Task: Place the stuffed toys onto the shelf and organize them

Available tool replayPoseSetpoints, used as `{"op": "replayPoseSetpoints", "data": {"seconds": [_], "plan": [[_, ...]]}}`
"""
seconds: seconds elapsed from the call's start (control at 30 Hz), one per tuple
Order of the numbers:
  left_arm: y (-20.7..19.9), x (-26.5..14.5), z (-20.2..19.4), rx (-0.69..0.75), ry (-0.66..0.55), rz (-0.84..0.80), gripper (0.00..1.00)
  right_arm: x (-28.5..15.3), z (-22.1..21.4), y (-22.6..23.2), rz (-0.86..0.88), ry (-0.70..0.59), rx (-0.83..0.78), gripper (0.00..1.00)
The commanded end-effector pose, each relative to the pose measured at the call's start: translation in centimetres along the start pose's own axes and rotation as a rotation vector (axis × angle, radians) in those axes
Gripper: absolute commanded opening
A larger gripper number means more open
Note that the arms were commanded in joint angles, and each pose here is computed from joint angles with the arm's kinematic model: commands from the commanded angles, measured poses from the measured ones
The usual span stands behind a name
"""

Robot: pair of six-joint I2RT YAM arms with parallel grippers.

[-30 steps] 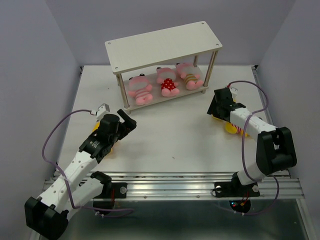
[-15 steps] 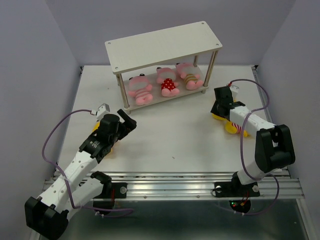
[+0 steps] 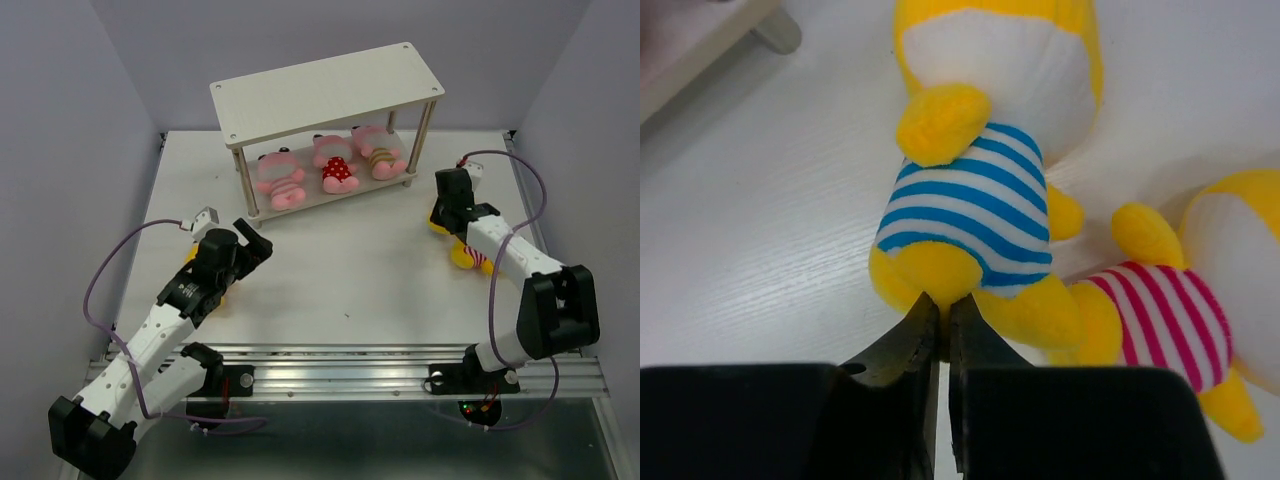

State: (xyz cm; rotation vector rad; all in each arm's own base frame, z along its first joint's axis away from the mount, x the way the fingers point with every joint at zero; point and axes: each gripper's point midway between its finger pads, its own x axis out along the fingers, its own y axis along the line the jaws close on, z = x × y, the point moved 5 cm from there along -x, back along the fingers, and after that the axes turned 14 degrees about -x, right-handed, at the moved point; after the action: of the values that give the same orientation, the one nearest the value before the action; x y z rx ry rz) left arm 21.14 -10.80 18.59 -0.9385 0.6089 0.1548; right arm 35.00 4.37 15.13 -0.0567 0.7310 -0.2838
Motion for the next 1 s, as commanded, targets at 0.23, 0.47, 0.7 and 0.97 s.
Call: {"op": "replayPoseSetpoints", "data": {"seconds": [0.23,0.47,0.7,0.97], "plan": [[-0.5,-0.3,0.6,0.01,-0.025,-0.038,0.99,-13.3,12.9,-4.5,0.065,-0.496,-0.105,0.01],[-0.8,-0.3,0.8,0.015,-0.029,-0.043,0.99,-19.0,19.5,-5.3,0.106,-0.73,-0.247,0.01],[-1.2,-0.2,0.8,0.019,-0.025,-0.057,0.99,-20.4,25.6,-1.5,0.29,-0.892,-0.422,0.01],[-1.1,0.2,0.9,0.035,-0.036,-0.041,0.99,-20.7,28.2,2.7,0.512,-1.032,-0.612,0.01]]}}
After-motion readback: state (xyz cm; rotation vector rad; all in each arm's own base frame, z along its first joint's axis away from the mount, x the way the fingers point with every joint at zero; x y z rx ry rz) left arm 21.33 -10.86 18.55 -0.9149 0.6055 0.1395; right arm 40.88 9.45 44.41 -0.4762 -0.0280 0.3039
